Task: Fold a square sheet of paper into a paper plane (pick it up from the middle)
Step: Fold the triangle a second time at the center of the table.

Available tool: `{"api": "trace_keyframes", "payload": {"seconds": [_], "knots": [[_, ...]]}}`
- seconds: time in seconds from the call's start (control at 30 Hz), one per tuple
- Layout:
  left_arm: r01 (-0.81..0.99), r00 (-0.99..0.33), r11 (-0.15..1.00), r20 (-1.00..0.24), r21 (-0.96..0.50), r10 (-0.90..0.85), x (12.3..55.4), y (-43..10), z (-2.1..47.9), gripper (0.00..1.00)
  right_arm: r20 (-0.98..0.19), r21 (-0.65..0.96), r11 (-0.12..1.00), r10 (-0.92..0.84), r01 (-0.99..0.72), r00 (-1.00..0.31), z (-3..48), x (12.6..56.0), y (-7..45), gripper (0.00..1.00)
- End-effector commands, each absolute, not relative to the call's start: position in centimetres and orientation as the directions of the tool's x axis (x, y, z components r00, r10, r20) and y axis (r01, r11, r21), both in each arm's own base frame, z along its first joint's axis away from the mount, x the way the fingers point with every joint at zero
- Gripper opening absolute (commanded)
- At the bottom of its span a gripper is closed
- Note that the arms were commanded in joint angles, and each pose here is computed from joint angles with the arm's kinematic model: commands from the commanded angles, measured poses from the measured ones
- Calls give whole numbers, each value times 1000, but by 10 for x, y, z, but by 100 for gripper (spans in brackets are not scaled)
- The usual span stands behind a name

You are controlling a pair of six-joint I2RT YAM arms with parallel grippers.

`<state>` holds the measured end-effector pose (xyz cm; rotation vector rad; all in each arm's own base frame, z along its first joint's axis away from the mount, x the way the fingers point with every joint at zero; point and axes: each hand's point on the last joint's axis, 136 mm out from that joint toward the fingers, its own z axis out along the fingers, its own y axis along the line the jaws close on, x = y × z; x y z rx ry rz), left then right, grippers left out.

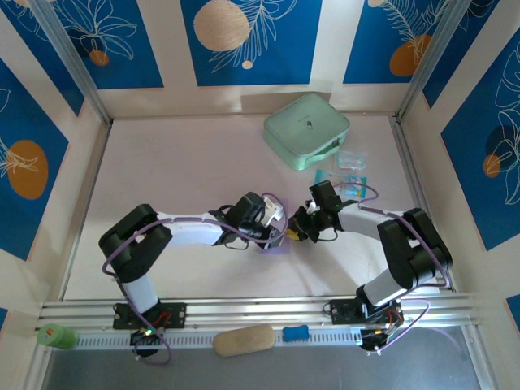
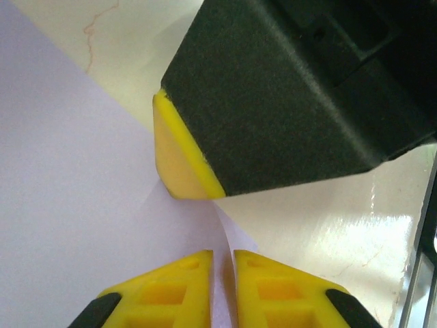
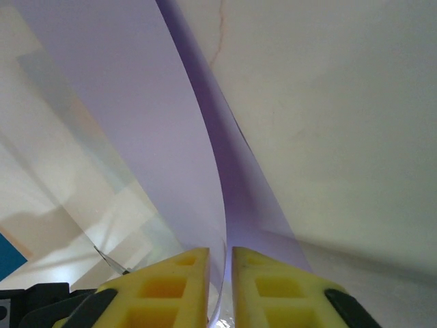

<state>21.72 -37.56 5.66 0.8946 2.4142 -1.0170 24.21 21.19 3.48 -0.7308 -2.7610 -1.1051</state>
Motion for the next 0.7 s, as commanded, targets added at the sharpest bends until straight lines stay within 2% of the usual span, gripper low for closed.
{"api": "trace_keyframes", "payload": {"seconds": [0.0,0.43,0.67], "knots": [[708,-701,517,-569,-482,429,220,-375,69,15,262,622,628,397,468,-880,36,243,212,11],[723,-687,508,-572,-469,449,217,-372,70,17,262,622,627,399,470,-879,37,244,211,4],[720,-685,506,-602,-475,410,221,-373,77,19,265,621,627,397,471,-879,37,243,211,4]]}}
